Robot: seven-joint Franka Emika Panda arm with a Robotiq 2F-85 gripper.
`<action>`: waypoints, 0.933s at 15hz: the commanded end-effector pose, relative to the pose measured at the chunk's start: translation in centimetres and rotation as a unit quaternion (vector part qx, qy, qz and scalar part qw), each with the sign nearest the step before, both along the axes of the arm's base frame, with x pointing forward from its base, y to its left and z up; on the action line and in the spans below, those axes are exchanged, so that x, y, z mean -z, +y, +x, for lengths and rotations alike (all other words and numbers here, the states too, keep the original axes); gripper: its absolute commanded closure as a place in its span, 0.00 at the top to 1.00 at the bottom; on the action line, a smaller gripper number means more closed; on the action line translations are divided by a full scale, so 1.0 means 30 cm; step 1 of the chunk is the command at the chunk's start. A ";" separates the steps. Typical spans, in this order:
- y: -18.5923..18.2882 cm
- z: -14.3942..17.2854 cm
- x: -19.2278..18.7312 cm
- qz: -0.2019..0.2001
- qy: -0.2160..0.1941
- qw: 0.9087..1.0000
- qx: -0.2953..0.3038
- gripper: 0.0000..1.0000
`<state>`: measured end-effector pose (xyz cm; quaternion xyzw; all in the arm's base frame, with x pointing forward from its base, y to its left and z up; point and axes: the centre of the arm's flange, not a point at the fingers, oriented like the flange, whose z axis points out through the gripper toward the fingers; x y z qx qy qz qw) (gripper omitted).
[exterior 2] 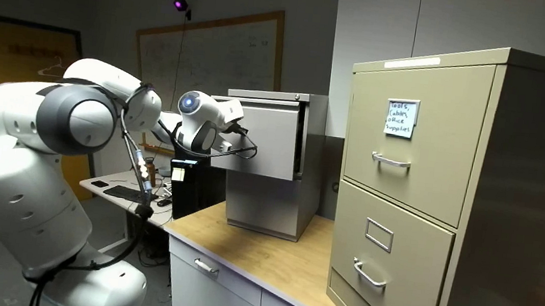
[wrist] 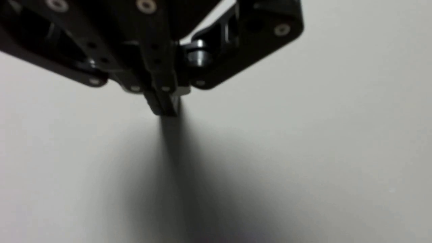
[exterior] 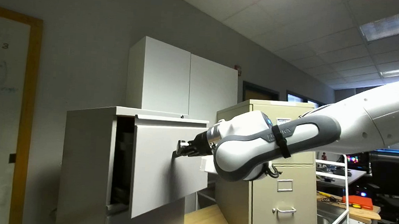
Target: Close the upper drawer
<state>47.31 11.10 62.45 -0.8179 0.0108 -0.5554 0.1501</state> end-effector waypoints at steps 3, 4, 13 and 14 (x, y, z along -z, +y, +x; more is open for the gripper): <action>0.115 0.231 -0.153 0.017 0.032 0.999 0.000 0.04; 0.130 0.262 -0.172 0.018 0.038 0.999 0.000 0.04; 0.333 0.498 -0.192 -0.007 0.077 0.997 -0.005 0.04; 0.346 0.516 -0.182 -0.008 0.083 0.997 -0.003 0.04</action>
